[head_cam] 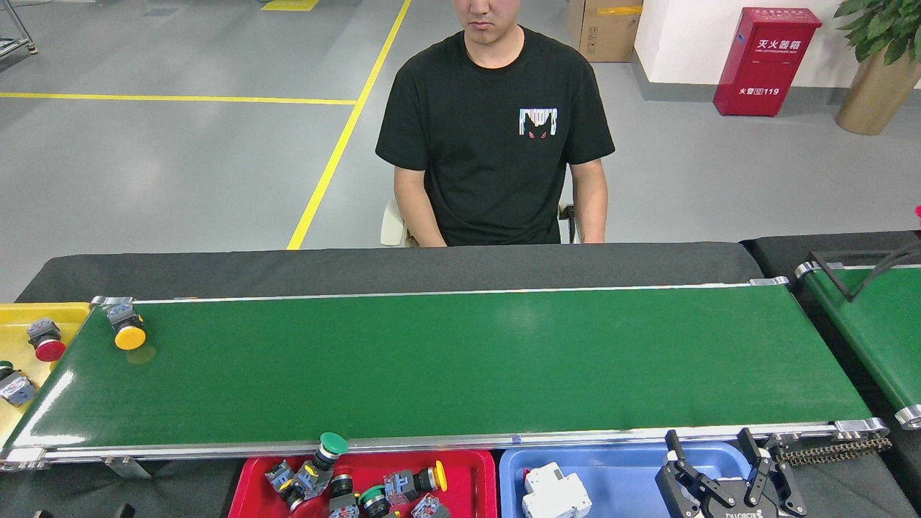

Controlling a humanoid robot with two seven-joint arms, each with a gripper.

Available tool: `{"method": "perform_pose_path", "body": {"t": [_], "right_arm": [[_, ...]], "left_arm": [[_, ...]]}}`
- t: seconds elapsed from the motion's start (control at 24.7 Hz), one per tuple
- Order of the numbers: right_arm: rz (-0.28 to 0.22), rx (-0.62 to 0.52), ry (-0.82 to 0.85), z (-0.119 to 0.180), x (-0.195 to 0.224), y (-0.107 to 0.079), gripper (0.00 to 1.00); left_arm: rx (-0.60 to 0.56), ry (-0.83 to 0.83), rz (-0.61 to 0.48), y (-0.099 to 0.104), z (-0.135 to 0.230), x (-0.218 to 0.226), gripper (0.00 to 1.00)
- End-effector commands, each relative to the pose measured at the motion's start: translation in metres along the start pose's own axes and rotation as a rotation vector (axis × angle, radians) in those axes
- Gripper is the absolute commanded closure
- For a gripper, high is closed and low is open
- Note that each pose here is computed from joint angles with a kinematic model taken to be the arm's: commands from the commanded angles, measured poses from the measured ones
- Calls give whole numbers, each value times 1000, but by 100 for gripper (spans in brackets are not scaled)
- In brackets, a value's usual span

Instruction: Pick switch part from conveyor to tray

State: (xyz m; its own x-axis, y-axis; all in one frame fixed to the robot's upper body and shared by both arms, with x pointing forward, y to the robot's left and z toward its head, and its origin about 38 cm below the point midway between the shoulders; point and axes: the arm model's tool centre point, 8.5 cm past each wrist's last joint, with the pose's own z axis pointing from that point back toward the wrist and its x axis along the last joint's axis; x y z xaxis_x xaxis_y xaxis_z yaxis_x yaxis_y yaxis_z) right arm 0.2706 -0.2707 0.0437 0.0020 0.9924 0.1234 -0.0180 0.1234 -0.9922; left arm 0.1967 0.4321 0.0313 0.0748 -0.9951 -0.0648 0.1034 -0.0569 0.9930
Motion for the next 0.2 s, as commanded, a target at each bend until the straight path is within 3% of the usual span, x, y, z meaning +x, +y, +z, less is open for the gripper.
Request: {"method": "perform_pose_path", "body": {"t": [0.0, 0.16], "right_arm": [[-2, -18, 4, -1, 1, -6, 2], [-1, -14, 6, 1, 0, -4, 2]], "left_arm": [[24, 3, -23, 10, -3, -7, 0], [28, 16, -30, 13, -1, -14, 0]]}}
